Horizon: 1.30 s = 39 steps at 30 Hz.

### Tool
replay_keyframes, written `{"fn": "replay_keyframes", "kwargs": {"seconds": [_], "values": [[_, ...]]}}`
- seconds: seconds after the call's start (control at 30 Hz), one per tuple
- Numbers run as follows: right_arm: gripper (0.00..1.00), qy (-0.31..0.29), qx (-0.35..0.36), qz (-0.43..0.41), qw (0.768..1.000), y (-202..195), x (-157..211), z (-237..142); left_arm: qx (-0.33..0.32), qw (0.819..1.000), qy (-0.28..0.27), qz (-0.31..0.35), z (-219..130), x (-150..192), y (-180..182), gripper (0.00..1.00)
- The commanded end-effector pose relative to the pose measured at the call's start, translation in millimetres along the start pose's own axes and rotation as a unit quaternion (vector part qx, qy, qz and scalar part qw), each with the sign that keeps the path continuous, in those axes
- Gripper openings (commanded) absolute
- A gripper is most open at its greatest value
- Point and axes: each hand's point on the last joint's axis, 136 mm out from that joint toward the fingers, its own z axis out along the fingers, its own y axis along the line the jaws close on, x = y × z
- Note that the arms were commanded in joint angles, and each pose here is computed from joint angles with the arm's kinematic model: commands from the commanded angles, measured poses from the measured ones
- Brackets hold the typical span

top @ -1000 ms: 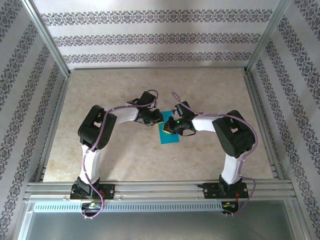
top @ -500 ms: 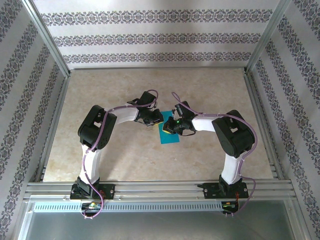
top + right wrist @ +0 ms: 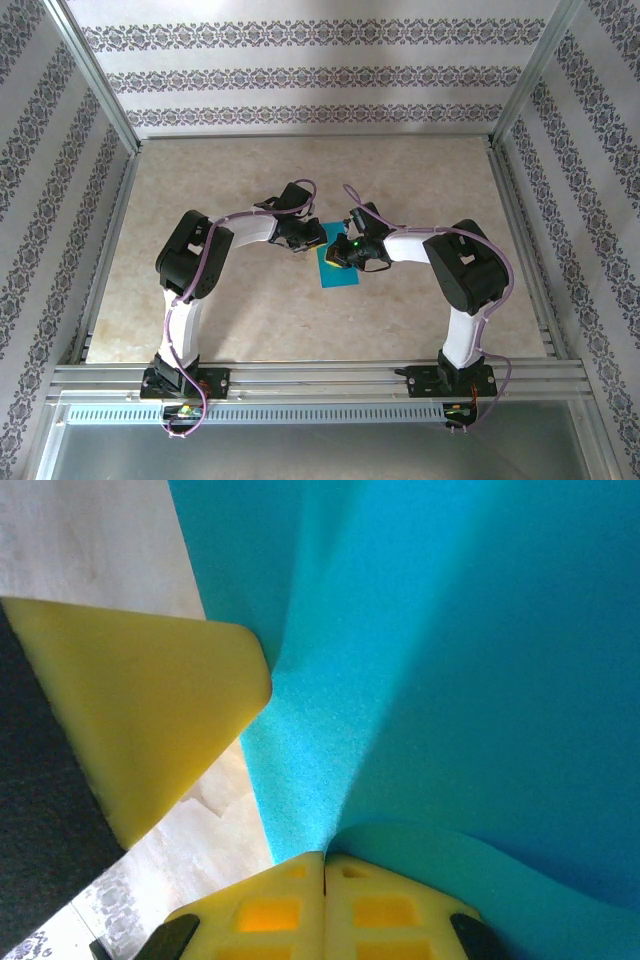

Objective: Fold a paper plane with a square sheet of paper (pick it up from the middle)
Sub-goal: Fold the triangle a second time at the center of the table.

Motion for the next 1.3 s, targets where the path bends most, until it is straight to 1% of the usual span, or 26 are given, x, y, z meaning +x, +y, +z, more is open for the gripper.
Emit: {"fn": "replay_keyframes", "kwargs": {"seconds": [0.0,0.17,0.23,0.3,0.37,0.53,0.63,0.8,0.87,1.13,1.17,1.27], "values": [[0.05,0.002,0.010,0.006,1.000,-8.0,-2.0,6.0,-0.034,0.999,0.025,-0.021,9.2,13.8,26.2,0.17],[0.13,0.008,0.018,0.010,1.000,-13.4,1.4,6.7,-0.034,0.999,0.013,-0.019,0.3,6.4,20.7,0.18],[0.16,0.010,0.024,0.013,1.000,-17.0,2.8,6.8,-0.024,0.999,-0.003,-0.024,-9.4,-4.1,15.4,0.19],[0.20,0.012,0.030,0.014,0.999,-19.8,3.7,7.3,-0.003,0.999,-0.018,-0.034,-19.9,-15.8,9.9,0.22],[0.23,0.011,0.032,0.015,0.999,-22.0,3.8,7.5,0.017,0.998,-0.038,-0.050,-30.6,-26.7,8.7,0.22],[0.31,0.013,0.036,0.018,0.999,-25.2,3.9,8.5,0.039,0.993,-0.078,-0.080,-57.2,-47.1,18.9,0.23],[0.38,0.011,0.041,0.022,0.999,-30.0,4.4,7.5,0.035,0.991,-0.092,-0.086,-69.0,-50.2,25.9,0.23],[0.43,0.011,0.042,0.020,0.999,-32.5,4.5,6.3,0.041,0.992,-0.092,-0.082,-75.7,-46.8,23.0,0.23],[0.43,0.012,0.045,0.021,0.999,-35.2,5.2,6.9,0.045,0.992,-0.088,-0.081,-75.2,-43.4,21.3,0.23],[0.31,0.019,0.059,0.035,0.997,-47.6,9.9,10.0,0.045,0.995,-0.063,-0.063,-68.2,-18.9,6.9,0.22],[0.29,0.018,0.061,0.036,0.997,-49.2,9.9,9.9,0.045,0.995,-0.060,-0.059,-67.0,-15.7,4.4,0.22],[0.19,0.021,0.071,0.040,0.996,-54.2,11.5,10.5,0.042,0.997,-0.044,-0.048,-60.7,-2.1,-4.0,0.20]]}}
